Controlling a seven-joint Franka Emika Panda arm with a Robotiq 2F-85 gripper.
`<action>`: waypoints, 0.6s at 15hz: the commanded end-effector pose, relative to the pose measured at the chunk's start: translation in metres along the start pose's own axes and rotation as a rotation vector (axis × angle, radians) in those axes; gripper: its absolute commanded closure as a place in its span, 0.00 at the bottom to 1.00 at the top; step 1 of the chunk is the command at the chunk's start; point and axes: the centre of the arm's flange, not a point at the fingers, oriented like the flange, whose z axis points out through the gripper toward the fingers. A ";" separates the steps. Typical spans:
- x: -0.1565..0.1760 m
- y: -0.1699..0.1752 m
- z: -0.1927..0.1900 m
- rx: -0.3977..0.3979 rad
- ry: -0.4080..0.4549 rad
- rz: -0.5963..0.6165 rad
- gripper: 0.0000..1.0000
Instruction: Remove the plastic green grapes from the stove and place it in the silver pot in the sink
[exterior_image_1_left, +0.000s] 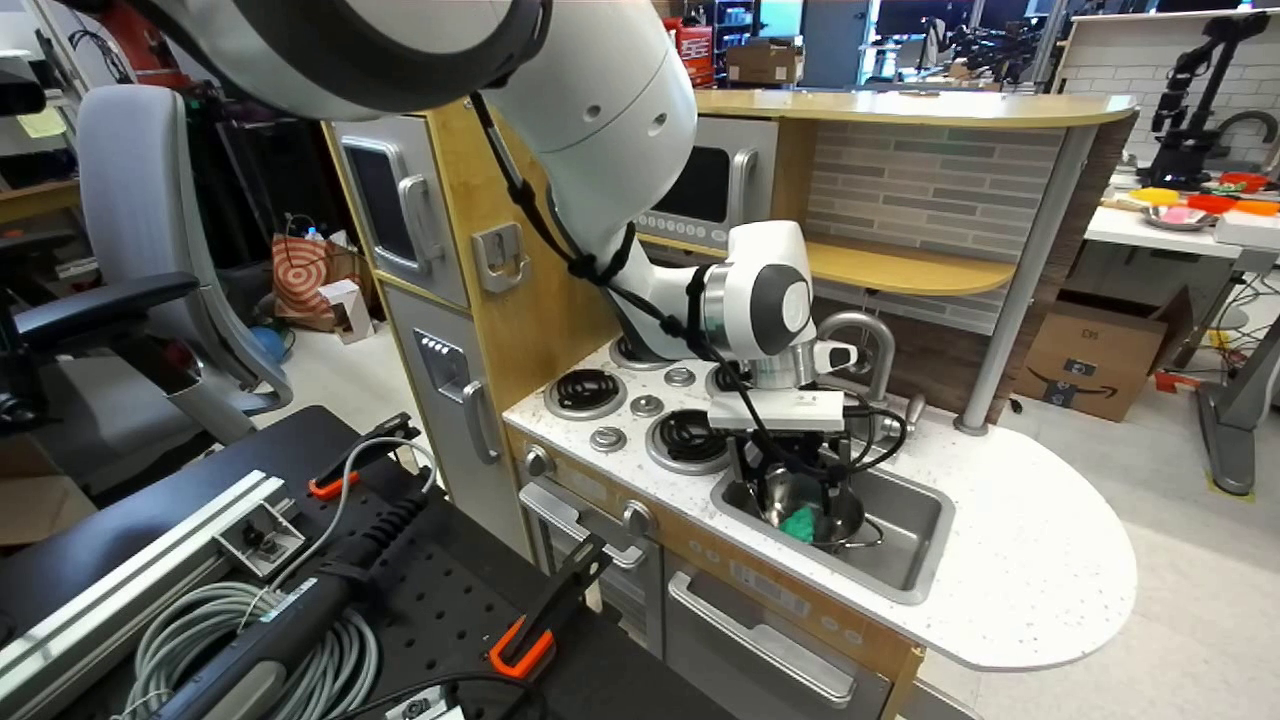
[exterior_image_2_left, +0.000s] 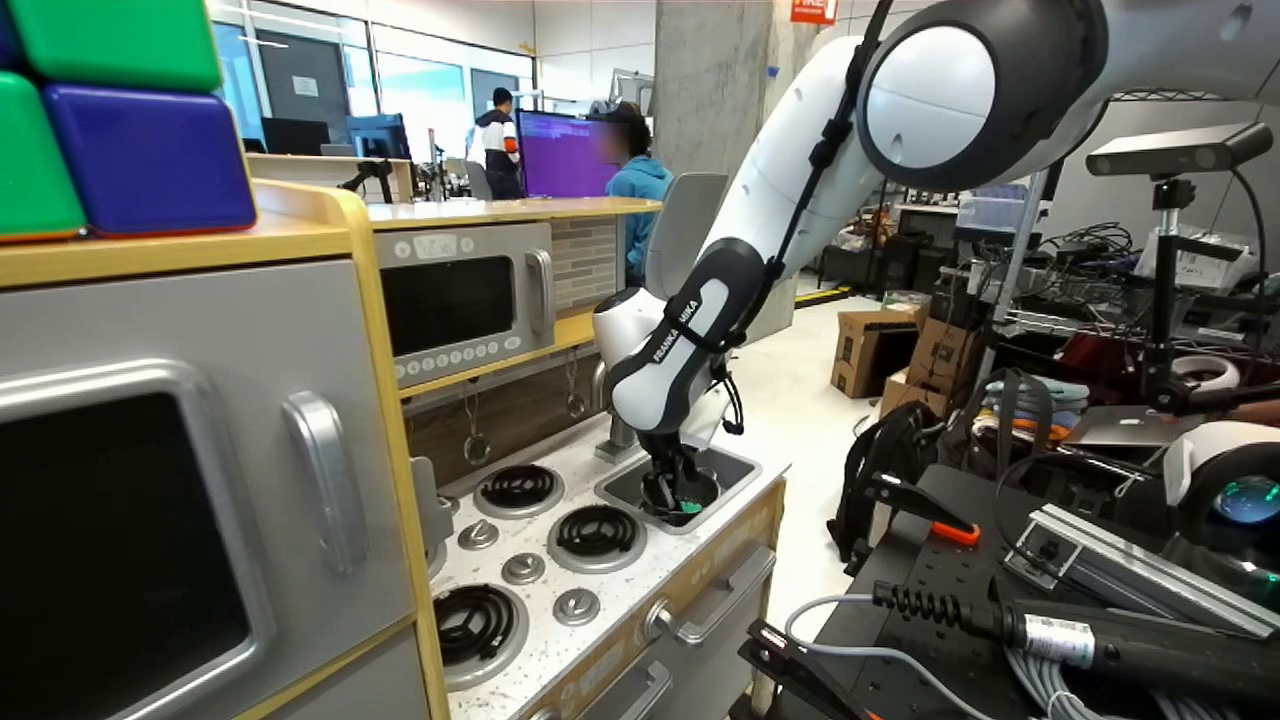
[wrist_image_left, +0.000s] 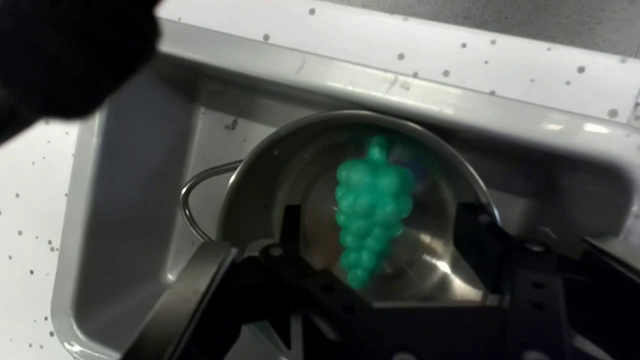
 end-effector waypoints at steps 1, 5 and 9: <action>-0.038 -0.034 -0.036 0.054 -0.024 -0.165 0.00; -0.065 -0.034 -0.061 0.020 0.068 -0.343 0.00; -0.086 -0.062 -0.083 0.037 0.136 -0.452 0.00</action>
